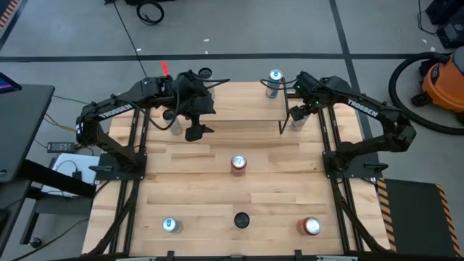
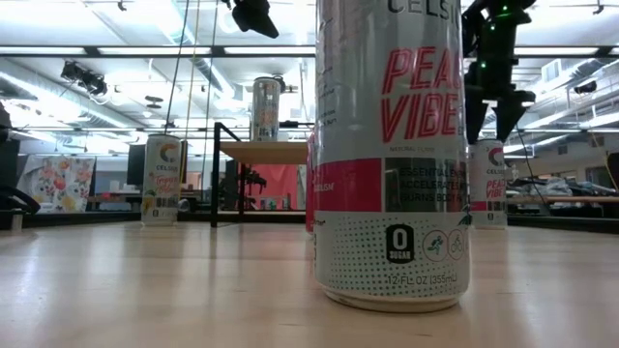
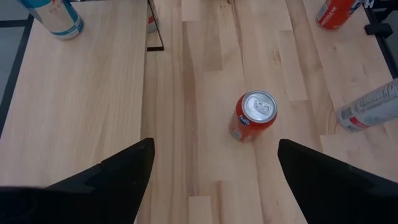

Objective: Place canned beverage on shelf
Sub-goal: Put the top white pink soda can on the shelf

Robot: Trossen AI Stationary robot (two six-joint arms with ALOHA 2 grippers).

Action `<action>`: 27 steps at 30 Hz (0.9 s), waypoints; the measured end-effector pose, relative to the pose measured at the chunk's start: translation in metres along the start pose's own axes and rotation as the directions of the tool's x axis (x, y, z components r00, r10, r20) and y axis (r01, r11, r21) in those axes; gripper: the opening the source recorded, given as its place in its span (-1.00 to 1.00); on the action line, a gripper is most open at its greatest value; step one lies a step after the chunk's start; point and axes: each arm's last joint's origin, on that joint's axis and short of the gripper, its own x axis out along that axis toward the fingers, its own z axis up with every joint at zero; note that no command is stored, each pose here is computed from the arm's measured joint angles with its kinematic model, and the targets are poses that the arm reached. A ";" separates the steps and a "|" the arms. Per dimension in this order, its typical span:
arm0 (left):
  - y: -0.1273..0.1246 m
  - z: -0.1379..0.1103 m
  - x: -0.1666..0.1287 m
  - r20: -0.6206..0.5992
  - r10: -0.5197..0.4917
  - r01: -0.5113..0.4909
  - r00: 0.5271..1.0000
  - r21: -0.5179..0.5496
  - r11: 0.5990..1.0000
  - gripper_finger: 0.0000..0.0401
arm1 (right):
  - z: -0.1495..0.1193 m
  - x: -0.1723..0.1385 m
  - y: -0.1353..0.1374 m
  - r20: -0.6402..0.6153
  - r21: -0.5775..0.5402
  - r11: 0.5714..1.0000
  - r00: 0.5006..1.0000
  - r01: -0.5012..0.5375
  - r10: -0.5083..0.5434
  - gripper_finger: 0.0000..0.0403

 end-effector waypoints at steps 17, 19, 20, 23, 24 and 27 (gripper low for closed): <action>0.000 0.000 0.000 0.001 0.000 0.000 1.000 -0.012 1.000 0.76 | -0.006 0.023 -0.001 -0.011 -0.034 0.999 1.000 0.007 -0.007 0.78; 0.000 0.000 0.000 0.001 0.000 0.000 1.000 -0.012 1.000 0.76 | -0.005 0.025 0.000 -0.005 -0.035 0.999 1.000 0.005 -0.005 0.74; 0.000 0.000 0.000 0.001 0.000 0.000 1.000 -0.011 1.000 0.76 | -0.005 0.026 0.000 0.001 -0.034 0.999 1.000 0.003 -0.003 0.73; 0.000 0.000 0.000 0.001 0.000 0.000 1.000 -0.012 1.000 0.76 | -0.004 0.027 0.000 0.014 -0.032 0.999 1.000 -0.002 0.002 0.69; 0.000 0.000 0.000 0.001 0.000 0.000 1.000 -0.012 1.000 0.76 | -0.004 0.027 0.000 0.012 -0.032 0.999 1.000 -0.001 0.002 0.68; 0.000 0.000 0.000 0.001 0.000 0.000 1.000 -0.012 1.000 0.76 | -0.004 0.027 0.000 0.012 -0.032 0.999 1.000 -0.002 0.002 0.64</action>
